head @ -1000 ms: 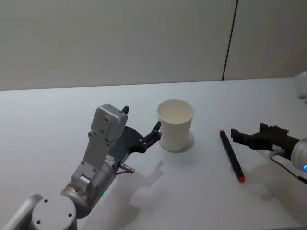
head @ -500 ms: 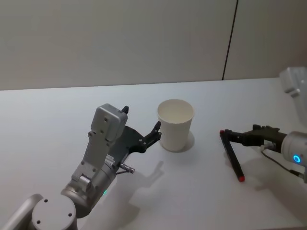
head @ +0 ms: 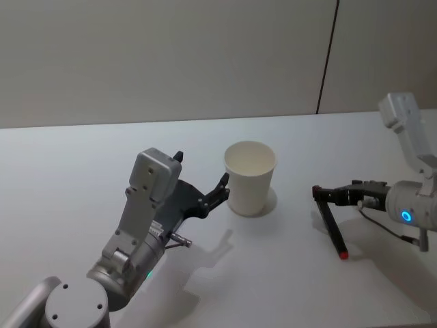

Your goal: Place the pen into the pen holder.

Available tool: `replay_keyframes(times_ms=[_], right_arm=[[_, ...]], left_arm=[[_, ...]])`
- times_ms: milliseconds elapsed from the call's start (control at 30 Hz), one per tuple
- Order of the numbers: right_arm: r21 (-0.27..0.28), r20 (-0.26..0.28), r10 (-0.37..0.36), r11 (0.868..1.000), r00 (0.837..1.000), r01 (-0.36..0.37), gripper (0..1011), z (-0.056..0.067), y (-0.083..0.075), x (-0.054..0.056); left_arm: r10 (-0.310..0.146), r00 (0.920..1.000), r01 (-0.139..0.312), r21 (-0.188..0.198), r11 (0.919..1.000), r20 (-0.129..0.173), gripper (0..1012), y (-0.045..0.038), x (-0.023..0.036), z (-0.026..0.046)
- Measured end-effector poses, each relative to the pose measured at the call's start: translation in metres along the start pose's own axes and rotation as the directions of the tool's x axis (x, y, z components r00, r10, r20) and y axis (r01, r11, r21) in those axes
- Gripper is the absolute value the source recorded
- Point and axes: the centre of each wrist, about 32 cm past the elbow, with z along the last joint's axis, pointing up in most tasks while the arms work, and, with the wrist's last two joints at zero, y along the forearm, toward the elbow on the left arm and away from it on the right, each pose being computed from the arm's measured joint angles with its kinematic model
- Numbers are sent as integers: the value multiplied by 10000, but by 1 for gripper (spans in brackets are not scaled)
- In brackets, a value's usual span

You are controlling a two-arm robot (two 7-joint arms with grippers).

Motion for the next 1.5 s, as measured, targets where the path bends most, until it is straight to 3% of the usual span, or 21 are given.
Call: replay_keyframes(times_ms=[867,1500], right_arm=[[-1028,147,-107,9946,9998,122,1002,222,297,-133],[-1405,498,-288,9894,9983,356,1002,274,395,-175]], left_arm=[[0,10000,0,0,10000,0,1000,0,0,0],[-1,10000,1,0,10000,-1,1000,0,0,0]])
